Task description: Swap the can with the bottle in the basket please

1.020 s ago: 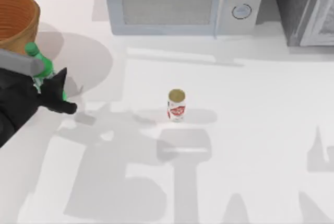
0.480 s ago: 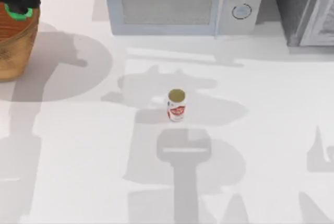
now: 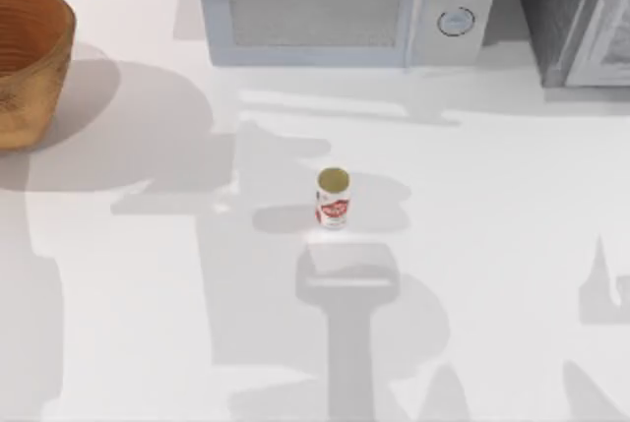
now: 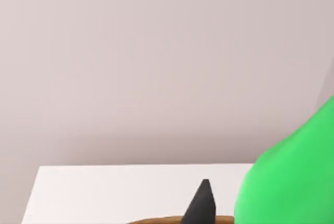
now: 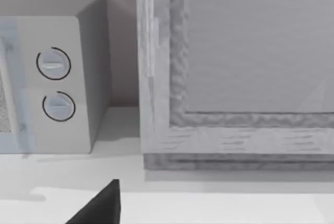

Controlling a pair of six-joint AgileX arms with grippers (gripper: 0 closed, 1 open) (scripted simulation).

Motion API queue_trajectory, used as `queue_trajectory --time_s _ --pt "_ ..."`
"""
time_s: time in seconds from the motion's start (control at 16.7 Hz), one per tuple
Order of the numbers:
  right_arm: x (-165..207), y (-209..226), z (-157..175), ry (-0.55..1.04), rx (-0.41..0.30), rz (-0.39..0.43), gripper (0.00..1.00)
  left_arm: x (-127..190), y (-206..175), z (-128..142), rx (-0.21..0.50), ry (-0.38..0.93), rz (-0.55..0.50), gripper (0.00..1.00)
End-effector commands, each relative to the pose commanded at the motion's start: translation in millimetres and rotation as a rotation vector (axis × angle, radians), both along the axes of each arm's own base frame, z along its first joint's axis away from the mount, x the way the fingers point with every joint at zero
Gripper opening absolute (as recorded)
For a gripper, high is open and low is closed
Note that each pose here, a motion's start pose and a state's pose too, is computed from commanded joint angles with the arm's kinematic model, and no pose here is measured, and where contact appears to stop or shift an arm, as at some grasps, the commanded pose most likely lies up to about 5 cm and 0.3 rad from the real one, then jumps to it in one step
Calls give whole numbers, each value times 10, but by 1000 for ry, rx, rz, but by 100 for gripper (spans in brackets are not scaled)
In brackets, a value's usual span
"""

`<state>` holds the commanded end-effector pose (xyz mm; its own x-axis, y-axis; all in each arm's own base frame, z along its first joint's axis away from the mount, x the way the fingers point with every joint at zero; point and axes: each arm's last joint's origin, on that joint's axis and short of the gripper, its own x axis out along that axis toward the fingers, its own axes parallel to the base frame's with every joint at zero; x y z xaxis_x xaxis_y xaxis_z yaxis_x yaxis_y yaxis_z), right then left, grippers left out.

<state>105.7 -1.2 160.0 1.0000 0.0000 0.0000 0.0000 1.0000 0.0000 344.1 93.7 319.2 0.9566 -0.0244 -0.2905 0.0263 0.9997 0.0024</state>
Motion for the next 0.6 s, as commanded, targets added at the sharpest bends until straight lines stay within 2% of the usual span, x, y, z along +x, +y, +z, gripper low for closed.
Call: queue_trajectory --time_s 0.36,0.6 --pt "0 0 0 0 0 0 100 3 10 1 2 3 4 0" --pt "0 0 0 0 0 0 100 153 22 -127 1 6 5 0"
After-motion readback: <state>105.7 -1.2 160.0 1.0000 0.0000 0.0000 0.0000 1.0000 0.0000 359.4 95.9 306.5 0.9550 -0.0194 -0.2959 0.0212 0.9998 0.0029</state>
